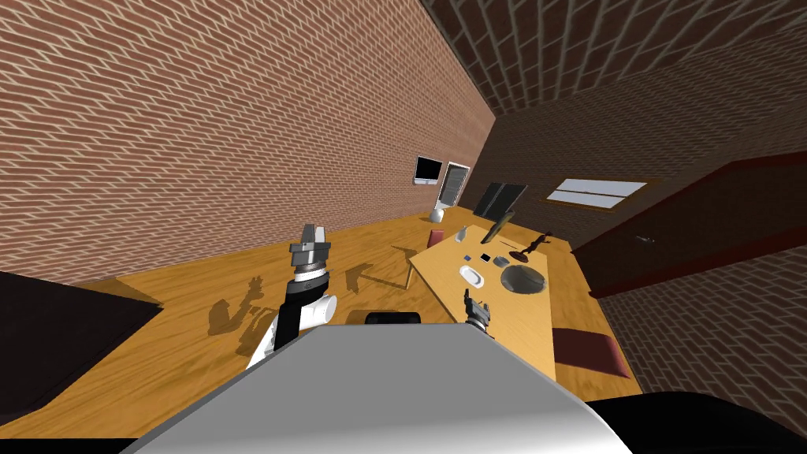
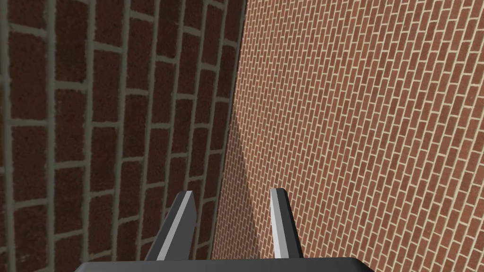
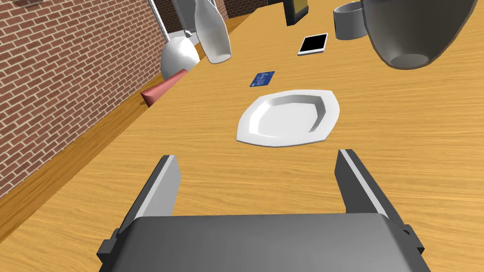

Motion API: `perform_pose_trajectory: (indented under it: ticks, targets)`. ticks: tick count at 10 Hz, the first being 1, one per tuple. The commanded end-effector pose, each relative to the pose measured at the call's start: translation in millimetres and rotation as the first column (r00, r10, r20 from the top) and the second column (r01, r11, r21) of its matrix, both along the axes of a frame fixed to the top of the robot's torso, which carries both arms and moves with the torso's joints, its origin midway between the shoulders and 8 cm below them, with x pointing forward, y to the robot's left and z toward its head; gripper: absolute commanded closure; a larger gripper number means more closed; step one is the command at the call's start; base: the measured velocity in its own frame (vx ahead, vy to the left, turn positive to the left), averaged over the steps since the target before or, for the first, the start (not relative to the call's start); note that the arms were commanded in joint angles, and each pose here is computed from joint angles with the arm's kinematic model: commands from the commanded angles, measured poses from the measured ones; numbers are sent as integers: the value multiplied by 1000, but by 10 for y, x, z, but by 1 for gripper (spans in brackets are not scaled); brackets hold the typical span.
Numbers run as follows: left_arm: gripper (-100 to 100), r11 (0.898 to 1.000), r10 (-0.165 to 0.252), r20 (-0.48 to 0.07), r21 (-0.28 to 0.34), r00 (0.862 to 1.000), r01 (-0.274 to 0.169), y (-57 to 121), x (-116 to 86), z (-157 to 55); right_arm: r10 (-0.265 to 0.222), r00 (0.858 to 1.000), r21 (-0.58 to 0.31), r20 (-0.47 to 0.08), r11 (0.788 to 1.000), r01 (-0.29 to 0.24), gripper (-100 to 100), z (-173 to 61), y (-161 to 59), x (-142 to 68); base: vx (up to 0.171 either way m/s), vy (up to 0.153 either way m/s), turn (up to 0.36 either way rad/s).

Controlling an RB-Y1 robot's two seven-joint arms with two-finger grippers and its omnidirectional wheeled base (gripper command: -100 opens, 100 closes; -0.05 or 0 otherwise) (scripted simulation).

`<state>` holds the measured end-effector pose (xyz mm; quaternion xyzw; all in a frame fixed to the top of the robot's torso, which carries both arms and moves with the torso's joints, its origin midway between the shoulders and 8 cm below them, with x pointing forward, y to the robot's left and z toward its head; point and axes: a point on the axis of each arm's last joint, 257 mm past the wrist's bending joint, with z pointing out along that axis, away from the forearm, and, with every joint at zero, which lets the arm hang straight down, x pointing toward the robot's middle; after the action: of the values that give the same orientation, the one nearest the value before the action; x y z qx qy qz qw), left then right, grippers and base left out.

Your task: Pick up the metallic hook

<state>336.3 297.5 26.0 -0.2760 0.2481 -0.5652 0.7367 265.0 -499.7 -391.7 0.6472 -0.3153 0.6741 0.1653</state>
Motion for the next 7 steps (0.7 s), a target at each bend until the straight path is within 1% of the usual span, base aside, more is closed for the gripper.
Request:
perform_pose_trajectory:
  ticks: [1,2,3,4,5,6,7]
  targets:
    - [0,1000,0,0,0,1000,0,0,0,0,-48,999,59,11,997,47,-100,-142,-89,-142,-12,-20,271]
    - [0,1000,0,0,0,1000,0,-1,0,0,-51,998,79,22,996,49,-100,-160,-91,-155,-11,-28,111]
    - [0,1000,0,0,0,1000,0,0,0,0,-93,995,117,24,989,90,-100,-266,-171,-288,-15,-29,166]
    - [0,1000,0,0,0,1000,0,0,0,0,-99,994,143,40,985,92,-100,-284,-173,-303,-15,-24,128]
    - [0,1000,0,0,0,1000,0,0,0,0,-141,989,175,38,976,132,-100,-384,-245,-438,-13,-25,217]
    - [0,1000,0,0,0,1000,0,0,0,0,-146,988,194,49,972,134,-100,-400,-246,-453,-7,-27,100]
    - [0,1000,0,0,0,1000,0,0,0,0,-191,980,231,48,957,175,-100,-507,-310,-601,-8,-26,186]
